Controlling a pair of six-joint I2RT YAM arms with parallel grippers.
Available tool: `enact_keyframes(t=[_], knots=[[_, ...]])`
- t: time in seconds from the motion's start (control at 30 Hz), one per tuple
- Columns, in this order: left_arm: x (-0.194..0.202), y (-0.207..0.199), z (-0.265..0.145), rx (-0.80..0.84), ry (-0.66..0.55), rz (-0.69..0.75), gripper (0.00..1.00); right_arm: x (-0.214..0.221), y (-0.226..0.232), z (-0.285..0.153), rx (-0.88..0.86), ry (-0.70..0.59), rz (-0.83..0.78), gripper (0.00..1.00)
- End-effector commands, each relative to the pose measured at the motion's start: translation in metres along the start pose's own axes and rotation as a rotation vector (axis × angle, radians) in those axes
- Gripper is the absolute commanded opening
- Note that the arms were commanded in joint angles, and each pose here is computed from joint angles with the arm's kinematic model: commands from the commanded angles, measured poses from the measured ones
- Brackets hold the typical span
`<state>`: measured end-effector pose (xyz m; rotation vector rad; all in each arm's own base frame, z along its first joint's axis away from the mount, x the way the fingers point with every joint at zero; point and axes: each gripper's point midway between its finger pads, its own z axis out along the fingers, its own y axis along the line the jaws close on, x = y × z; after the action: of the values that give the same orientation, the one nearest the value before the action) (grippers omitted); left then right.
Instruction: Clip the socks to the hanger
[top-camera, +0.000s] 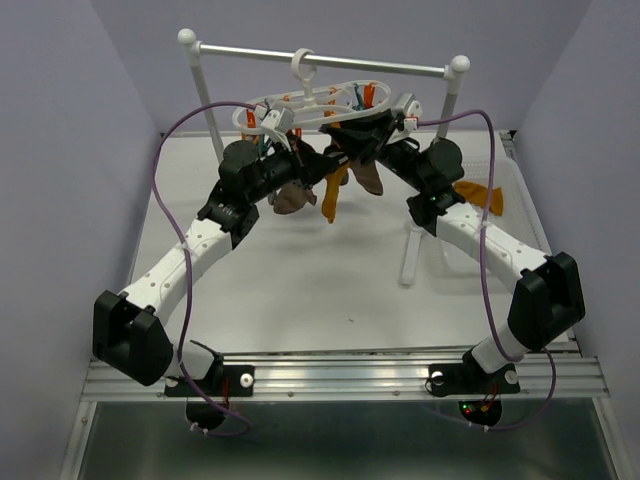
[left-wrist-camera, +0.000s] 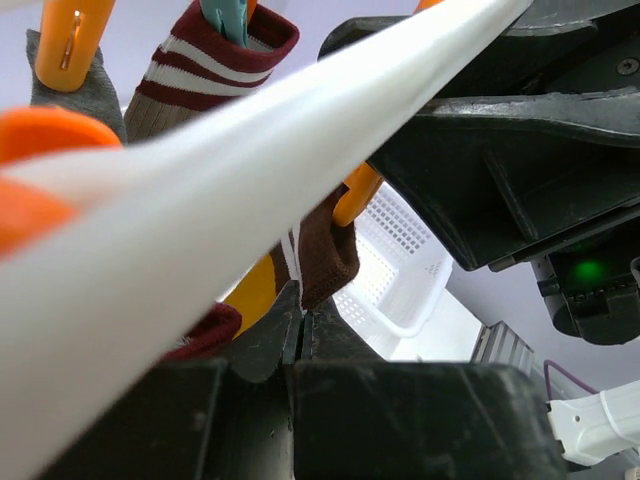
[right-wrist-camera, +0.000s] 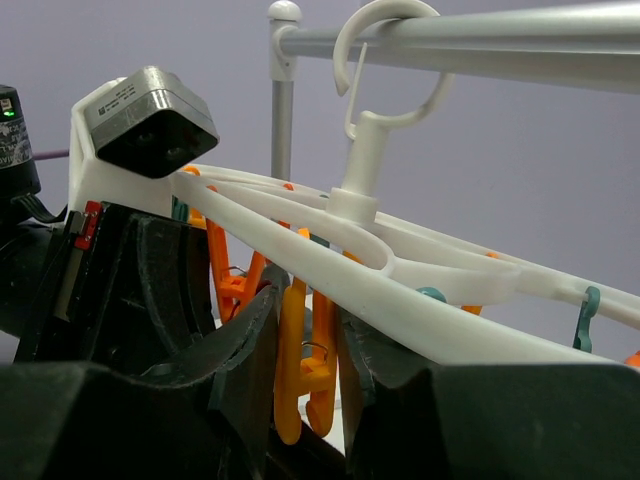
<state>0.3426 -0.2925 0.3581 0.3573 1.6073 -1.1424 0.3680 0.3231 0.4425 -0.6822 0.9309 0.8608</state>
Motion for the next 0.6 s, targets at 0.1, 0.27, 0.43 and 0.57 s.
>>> enact_keyframes(t=[0.1, 0.27, 0.43, 0.57], knots=[[-0.021, -0.025, -0.006, 0.115, -0.048, 0.082, 0.0, -0.006, 0.022, -0.001, -0.141, -0.009, -0.005, 0.01], [-0.02, -0.025, -0.007, 0.114, -0.048, 0.091, 0.0, -0.006, 0.026, -0.005, -0.171, -0.006, 0.014, 0.01], [-0.021, -0.027, -0.007, 0.133, -0.04, 0.103, 0.0, -0.01, 0.028, -0.007, -0.195, -0.008, 0.02, 0.01], [-0.023, -0.026, -0.006, 0.129, -0.044, 0.107, 0.0, -0.01, 0.037, -0.01, -0.241, -0.002, 0.028, 0.01]])
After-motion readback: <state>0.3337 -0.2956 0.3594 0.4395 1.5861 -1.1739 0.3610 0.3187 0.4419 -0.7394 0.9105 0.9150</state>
